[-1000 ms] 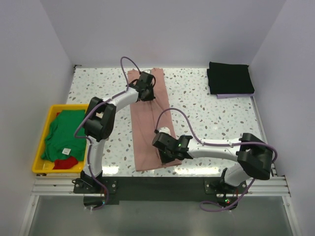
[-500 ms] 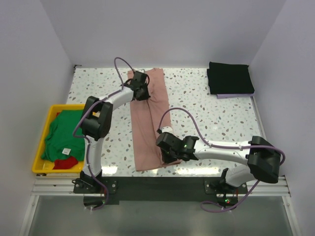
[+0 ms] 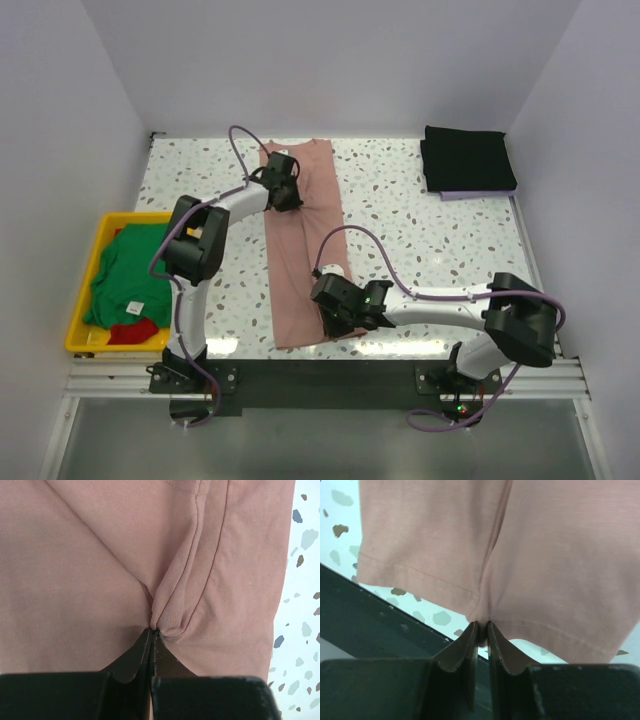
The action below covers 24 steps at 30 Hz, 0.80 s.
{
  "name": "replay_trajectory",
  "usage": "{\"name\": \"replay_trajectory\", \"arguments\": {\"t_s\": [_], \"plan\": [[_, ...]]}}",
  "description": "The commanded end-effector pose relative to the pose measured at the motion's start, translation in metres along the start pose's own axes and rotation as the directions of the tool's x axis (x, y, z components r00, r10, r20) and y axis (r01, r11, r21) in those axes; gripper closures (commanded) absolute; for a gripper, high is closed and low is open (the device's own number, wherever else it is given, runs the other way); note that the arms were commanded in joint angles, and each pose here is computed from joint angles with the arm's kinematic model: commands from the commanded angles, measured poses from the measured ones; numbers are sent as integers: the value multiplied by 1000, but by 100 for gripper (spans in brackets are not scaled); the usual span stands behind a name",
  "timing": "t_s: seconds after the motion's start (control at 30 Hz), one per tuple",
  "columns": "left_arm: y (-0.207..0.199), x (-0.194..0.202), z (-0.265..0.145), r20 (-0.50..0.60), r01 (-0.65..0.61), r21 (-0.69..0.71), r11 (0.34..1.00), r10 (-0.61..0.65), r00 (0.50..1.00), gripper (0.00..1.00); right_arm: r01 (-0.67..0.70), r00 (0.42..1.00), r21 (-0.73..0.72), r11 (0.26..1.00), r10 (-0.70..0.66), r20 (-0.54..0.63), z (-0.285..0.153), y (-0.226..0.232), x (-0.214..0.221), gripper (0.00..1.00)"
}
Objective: Fold and stack the t-shirts
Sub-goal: Fold the tshirt
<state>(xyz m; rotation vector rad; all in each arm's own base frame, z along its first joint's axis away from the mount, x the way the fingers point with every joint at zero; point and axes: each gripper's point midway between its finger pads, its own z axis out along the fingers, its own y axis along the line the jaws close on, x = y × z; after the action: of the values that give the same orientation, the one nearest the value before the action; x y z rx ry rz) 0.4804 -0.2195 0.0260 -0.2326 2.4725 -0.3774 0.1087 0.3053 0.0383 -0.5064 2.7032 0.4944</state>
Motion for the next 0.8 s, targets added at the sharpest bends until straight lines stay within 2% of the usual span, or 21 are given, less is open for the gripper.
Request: {"name": "replay_trajectory", "arguments": {"t_s": [0.0, 0.07, 0.1, 0.17, 0.2, 0.3, 0.37, 0.5, 0.63, 0.77], "plan": [[-13, -26, -14, 75, 17, 58, 998, -21, 997, 100, -13, 1000, -68, 998, 14, 15, -3, 19, -7, 81], [-16, -29, -17, 80, 14, 76, 997, -20, 997, 100, -7, 999, -62, 998, 9, 40, -8, 19, -14, 74], [-18, -33, -19, 87, 14, 83, 996, -22, 996, 100, -3, 998, -69, 998, 7, 59, -12, 22, -21, 65], [-21, -41, -25, 108, 14, 96, 995, -24, 994, 99, 6, 996, -44, 999, -2, 91, -21, 17, -31, 57], [-26, -44, -29, 106, 15, 121, 992, -28, 994, 96, -7, 994, -35, 999, 11, 110, -26, 13, -40, 50], [-31, -55, -40, 126, 10, 147, 989, -28, 992, 84, -71, 984, -13, 997, 72, 164, -45, -14, -59, 43], [-35, -63, -51, 142, 10, 168, 986, -34, 989, 76, -124, 974, -19, 992, 125, 186, -53, -33, -67, 42], [-40, -70, -65, 154, 3, 190, 982, -32, 988, 70, -251, 944, 57, 966, 231, 235, -65, -90, -78, 40], [-43, -67, -81, 144, 4, 207, 978, -34, 989, 73, -294, 936, 79, 953, 270, 227, -64, -113, -74, 40], [-56, -43, -93, 90, 4, 289, 957, -31, 995, 84, -317, 936, 55, 947, 302, 183, -51, -118, -65, 40]]}}
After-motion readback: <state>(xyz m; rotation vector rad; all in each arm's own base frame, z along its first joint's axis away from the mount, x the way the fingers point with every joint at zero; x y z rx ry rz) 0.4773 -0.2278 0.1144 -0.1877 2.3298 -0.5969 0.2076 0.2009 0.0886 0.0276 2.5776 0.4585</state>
